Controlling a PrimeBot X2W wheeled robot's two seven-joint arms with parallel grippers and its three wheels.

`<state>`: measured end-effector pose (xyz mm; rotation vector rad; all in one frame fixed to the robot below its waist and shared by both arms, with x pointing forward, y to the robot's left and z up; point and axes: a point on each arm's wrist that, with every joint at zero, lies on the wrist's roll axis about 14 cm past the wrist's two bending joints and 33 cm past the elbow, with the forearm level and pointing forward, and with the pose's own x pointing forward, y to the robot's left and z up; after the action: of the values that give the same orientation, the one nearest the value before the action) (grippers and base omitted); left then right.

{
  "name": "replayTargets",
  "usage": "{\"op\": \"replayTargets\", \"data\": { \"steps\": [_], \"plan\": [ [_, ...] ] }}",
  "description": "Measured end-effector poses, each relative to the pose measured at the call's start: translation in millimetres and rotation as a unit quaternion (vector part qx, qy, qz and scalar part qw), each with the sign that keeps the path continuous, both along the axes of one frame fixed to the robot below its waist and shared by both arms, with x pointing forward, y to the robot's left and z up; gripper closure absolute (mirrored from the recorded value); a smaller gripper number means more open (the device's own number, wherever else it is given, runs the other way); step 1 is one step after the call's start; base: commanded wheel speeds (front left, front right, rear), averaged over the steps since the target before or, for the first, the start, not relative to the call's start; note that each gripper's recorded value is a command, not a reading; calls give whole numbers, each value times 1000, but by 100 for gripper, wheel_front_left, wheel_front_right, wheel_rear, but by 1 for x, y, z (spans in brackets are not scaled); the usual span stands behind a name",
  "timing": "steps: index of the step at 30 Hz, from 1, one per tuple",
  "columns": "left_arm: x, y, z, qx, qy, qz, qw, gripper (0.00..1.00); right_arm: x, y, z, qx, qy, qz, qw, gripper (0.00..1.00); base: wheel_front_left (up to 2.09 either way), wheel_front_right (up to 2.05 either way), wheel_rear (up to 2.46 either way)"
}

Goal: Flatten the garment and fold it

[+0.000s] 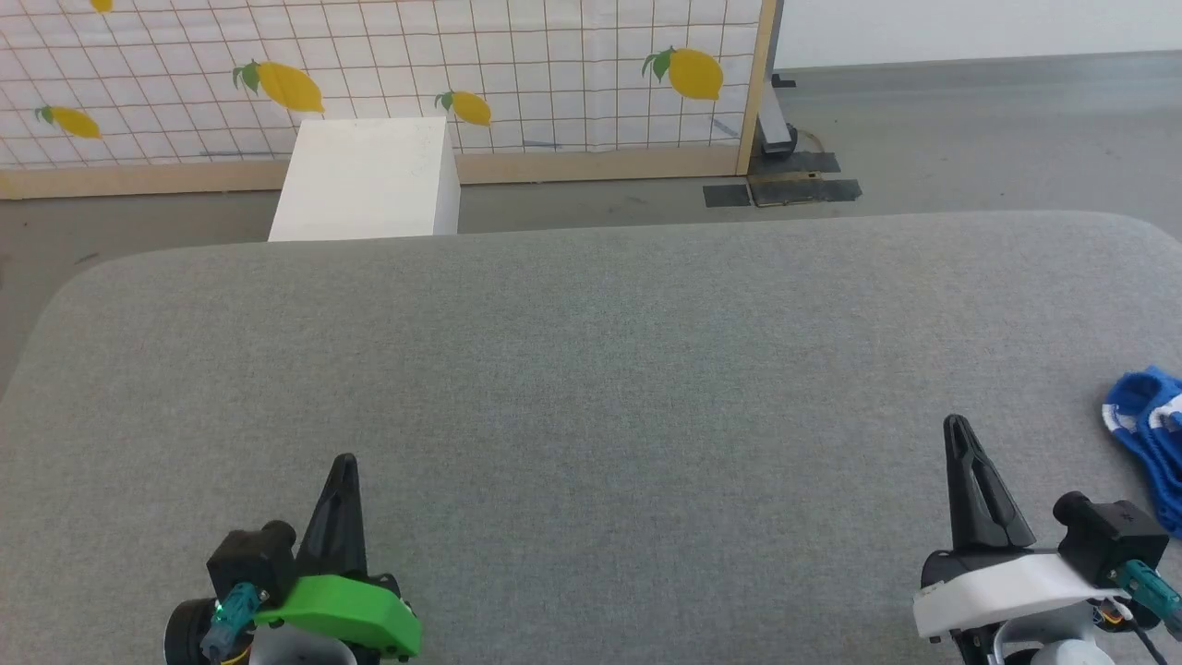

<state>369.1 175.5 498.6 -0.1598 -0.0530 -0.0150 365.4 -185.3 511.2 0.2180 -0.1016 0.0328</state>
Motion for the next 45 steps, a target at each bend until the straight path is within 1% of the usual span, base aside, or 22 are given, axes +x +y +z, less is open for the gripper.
{"op": "replayTargets", "data": {
  "steps": [23,45],
  "plan": [
    [1,-1,5,14,5,-4,1000,100,2,6,2,-22,11,12,1000,100,0,0,0],
    [3,-1,11,38,10,-5,999,100,3,11,5,-48,20,24,998,100,0,0,0]
  ]
}}
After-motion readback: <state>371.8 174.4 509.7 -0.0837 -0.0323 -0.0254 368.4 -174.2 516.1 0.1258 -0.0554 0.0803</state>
